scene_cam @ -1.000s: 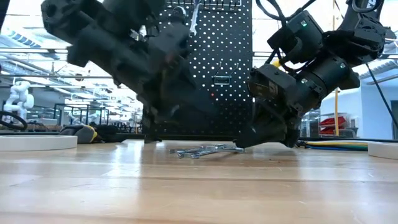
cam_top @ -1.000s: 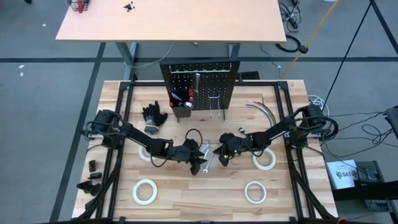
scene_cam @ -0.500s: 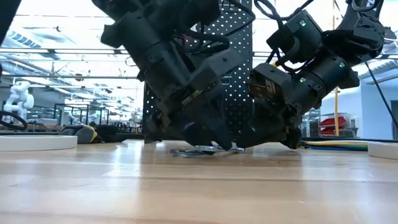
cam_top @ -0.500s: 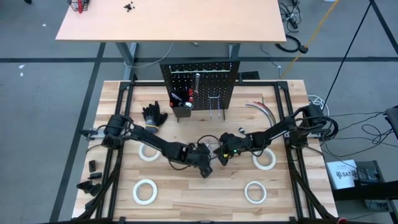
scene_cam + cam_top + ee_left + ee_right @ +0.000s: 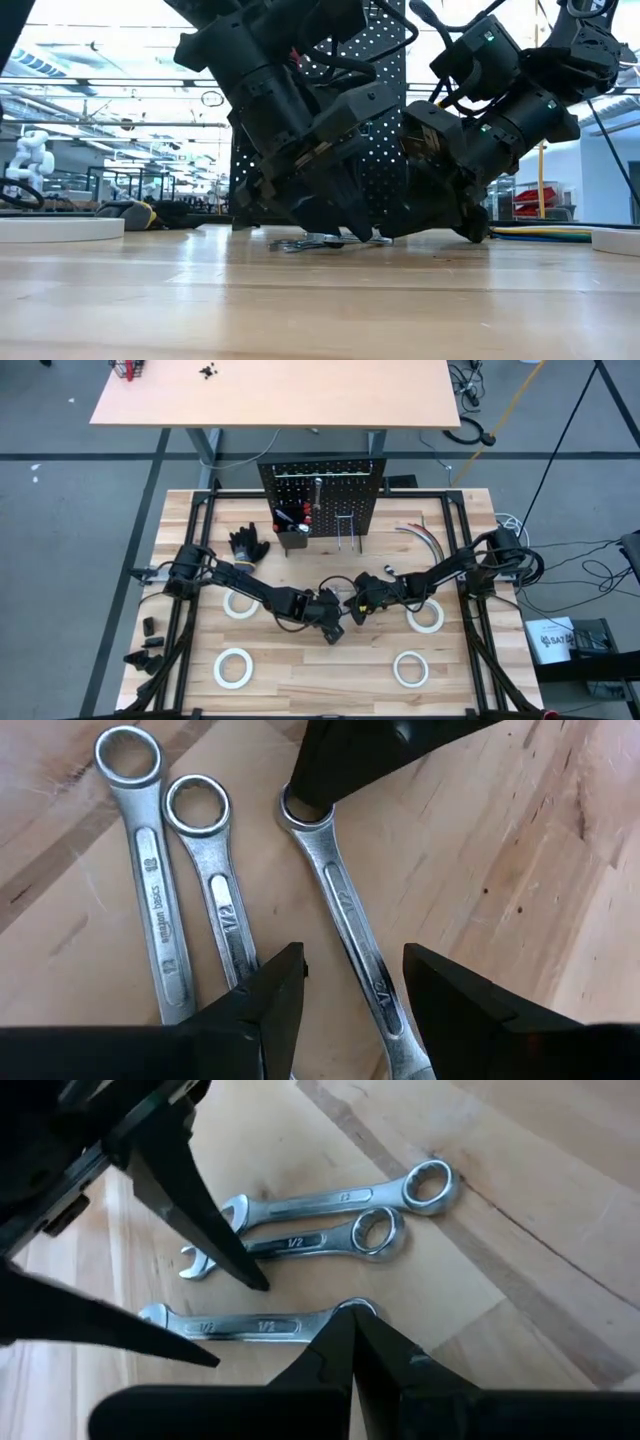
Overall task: Hang tools onto peg board
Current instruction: Hang the wrench on the peg board
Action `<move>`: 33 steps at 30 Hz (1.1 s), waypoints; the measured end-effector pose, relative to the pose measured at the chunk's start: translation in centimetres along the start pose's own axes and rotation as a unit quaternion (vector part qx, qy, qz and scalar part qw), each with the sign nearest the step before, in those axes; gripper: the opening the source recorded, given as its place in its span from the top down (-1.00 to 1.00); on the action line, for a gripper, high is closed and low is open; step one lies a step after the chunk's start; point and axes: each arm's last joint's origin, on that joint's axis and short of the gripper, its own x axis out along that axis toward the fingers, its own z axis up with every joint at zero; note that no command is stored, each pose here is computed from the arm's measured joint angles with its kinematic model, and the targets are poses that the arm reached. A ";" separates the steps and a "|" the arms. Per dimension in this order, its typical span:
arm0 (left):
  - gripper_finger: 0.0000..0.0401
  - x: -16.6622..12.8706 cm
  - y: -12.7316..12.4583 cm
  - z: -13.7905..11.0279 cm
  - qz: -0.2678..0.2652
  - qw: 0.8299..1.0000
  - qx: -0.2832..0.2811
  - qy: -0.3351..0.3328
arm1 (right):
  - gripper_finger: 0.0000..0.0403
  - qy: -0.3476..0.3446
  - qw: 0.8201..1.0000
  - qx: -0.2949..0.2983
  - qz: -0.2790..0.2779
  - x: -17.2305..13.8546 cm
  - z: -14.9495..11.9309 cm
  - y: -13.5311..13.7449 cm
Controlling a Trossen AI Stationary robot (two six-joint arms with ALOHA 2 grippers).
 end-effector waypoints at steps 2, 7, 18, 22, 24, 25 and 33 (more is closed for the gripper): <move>0.12 0.1 0.0 -0.2 0.003 1.000 -0.004 0.003 | 1.00 -0.004 1.000 0.010 0.000 0.0 0.1 0.0; 0.16 0.1 0.4 -0.5 0.025 0.999 -0.006 0.024 | 1.00 -0.010 0.999 0.049 -0.003 0.0 0.1 0.0; 0.47 0.2 0.7 -0.5 0.027 0.999 -0.009 0.030 | 1.00 -0.019 0.994 0.105 0.007 0.0 0.3 0.2; 0.48 -0.1 0.4 -0.2 0.033 0.999 0.014 0.036 | 1.00 -0.018 0.994 0.107 0.003 0.0 0.2 0.1; 0.48 -0.2 0.4 -0.2 0.040 0.998 0.029 0.043 | 1.00 -0.017 0.994 0.106 0.002 0.0 0.2 0.2; 0.48 -0.4 0.6 -0.1 0.043 0.997 0.033 0.047 | 1.00 -0.015 0.994 0.105 0.001 0.0 0.1 0.2; 0.48 -1.5 0.5 0.1 0.040 0.991 0.117 0.053 | 1.00 -0.024 0.998 0.055 -0.007 -0.1 -0.8 0.7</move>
